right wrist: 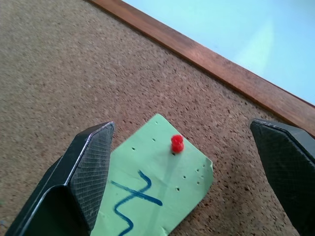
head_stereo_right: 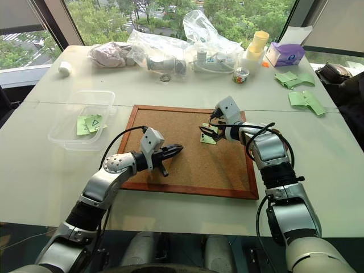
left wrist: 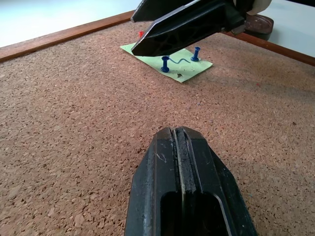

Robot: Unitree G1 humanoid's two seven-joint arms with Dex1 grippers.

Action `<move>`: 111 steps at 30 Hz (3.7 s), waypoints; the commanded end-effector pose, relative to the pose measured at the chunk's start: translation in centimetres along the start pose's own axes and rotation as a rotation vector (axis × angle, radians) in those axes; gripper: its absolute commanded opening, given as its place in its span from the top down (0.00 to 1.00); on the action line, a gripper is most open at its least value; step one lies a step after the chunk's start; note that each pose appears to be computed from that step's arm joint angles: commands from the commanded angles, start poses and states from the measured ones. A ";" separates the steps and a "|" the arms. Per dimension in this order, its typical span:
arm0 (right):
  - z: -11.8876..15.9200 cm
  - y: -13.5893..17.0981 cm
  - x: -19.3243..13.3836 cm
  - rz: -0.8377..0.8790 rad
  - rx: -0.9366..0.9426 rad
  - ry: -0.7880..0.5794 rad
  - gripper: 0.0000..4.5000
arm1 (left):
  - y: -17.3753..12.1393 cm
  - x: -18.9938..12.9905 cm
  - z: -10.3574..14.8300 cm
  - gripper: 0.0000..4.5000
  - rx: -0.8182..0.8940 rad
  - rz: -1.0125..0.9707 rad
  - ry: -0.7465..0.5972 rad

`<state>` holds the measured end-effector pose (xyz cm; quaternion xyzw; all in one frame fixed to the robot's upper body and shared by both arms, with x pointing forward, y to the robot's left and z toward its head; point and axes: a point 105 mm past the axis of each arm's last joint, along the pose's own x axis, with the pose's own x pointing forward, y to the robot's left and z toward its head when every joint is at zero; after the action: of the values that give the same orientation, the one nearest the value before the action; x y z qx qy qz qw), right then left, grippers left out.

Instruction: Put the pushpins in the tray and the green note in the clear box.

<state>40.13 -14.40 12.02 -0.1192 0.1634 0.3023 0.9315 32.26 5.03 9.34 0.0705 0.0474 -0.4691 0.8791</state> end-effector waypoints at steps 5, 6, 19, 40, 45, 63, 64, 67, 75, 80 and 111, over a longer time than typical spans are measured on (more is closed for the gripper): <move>1.3 -0.2 -0.3 -0.006 -0.061 -0.041 0.82 | -0.2 -0.2 0.4 1.00 0.021 0.007 -0.017; 1.3 -0.1 -0.2 -0.004 -0.073 -0.041 0.94 | -0.1 -0.3 0.3 1.00 0.019 0.008 -0.014; 5.6 -2.5 -4.3 -0.125 -0.061 -0.183 0.99 | -0.4 -0.4 -2.1 1.00 -0.044 0.009 0.083; -4.7 -9.4 -14.1 -0.511 0.227 0.016 0.99 | -0.6 0.0 -1.8 1.00 -0.061 0.001 0.069; -5.5 -8.8 -13.8 -0.472 0.271 0.021 0.87 | -0.7 0.0 -1.8 1.00 -0.055 0.000 0.071; -5.0 -7.0 -13.5 -0.390 0.278 0.015 0.01 | -0.8 0.1 -1.9 1.00 -0.049 -0.001 0.070; -4.8 -6.9 -13.5 -0.386 0.275 0.008 0.01 | -0.8 0.1 -1.9 1.00 -0.049 -0.001 0.070; -2.7 -6.7 -13.4 -0.367 0.260 -0.075 0.01 | -0.9 0.1 -1.9 1.00 -0.051 -0.003 0.071; 1.8 0.0 -9.4 -0.047 0.156 -0.180 0.01 | -0.9 0.3 -1.9 1.00 -0.049 -0.006 0.069; 1.0 2.4 -6.7 0.017 0.129 -0.138 0.01 | -0.7 0.3 -1.7 1.00 -0.043 0.007 0.064; 0.4 2.7 -4.7 0.008 0.113 -0.121 0.62 | -0.8 -0.1 -1.9 1.00 -0.055 0.031 0.064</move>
<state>34.50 -14.11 11.27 -0.0392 0.1690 0.3131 0.9337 32.00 5.06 8.69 0.0628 0.0620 -0.4473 0.8900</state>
